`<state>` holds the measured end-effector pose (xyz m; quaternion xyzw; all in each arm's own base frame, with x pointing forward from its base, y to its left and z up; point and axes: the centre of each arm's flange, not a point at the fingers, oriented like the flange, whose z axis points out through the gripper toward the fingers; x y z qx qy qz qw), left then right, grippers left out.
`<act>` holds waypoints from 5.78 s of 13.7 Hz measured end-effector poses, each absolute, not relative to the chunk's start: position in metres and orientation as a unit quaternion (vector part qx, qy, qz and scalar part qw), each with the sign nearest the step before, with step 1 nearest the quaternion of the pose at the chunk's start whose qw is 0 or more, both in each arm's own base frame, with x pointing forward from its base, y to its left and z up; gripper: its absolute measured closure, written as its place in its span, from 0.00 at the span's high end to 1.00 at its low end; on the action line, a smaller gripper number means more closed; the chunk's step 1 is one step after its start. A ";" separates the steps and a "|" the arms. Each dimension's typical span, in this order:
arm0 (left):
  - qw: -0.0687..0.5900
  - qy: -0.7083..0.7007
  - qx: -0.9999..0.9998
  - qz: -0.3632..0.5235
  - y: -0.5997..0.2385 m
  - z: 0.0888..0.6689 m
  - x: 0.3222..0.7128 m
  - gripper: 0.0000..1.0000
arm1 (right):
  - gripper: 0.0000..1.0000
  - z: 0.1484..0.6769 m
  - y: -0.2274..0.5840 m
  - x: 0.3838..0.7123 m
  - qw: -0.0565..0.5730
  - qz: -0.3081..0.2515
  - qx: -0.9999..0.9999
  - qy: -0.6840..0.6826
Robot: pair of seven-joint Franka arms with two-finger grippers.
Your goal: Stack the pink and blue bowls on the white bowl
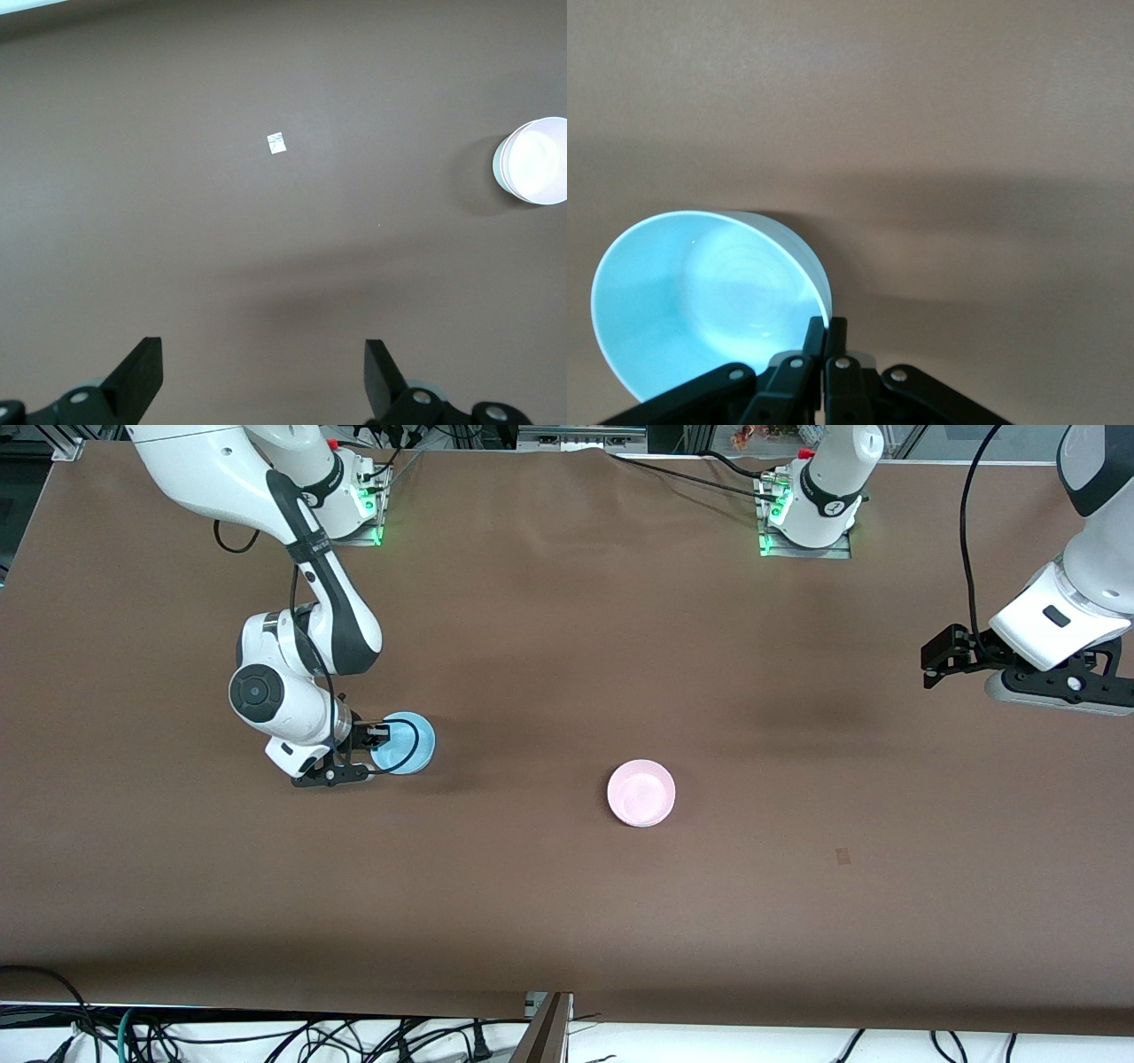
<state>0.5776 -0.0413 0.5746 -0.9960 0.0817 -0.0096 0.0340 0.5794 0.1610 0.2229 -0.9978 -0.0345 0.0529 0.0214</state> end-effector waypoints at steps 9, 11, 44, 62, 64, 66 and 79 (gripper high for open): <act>0.034 0.082 -0.996 -0.010 -0.041 0.575 0.578 1.00 | 0.02 0.338 0.252 0.613 0.129 0.097 -0.984 0.076; 0.034 0.082 -0.996 -0.010 -0.041 0.575 0.578 1.00 | 0.02 0.344 0.314 0.599 0.134 0.106 -0.980 0.102; 0.034 0.082 -0.996 -0.016 -0.040 0.580 0.580 1.00 | 0.02 0.244 0.532 0.585 0.216 -0.016 -0.954 0.207; 0.034 0.084 -0.996 -0.015 -0.040 0.579 0.580 1.00 | 0.99 0.312 0.525 0.613 0.249 -0.049 -0.932 0.258; 0.034 0.084 -0.996 -0.015 -0.040 0.579 0.580 1.00 | 0.99 0.367 0.500 0.624 0.220 -0.048 -0.940 0.256; 0.034 0.084 -0.996 -0.015 -0.040 0.579 0.580 1.00 | 0.99 0.435 0.457 0.633 0.186 -0.051 -0.948 0.253; 0.034 0.083 -0.996 -0.015 -0.039 0.579 0.580 1.00 | 0.99 0.535 0.157 0.560 0.063 0.041 -0.993 0.091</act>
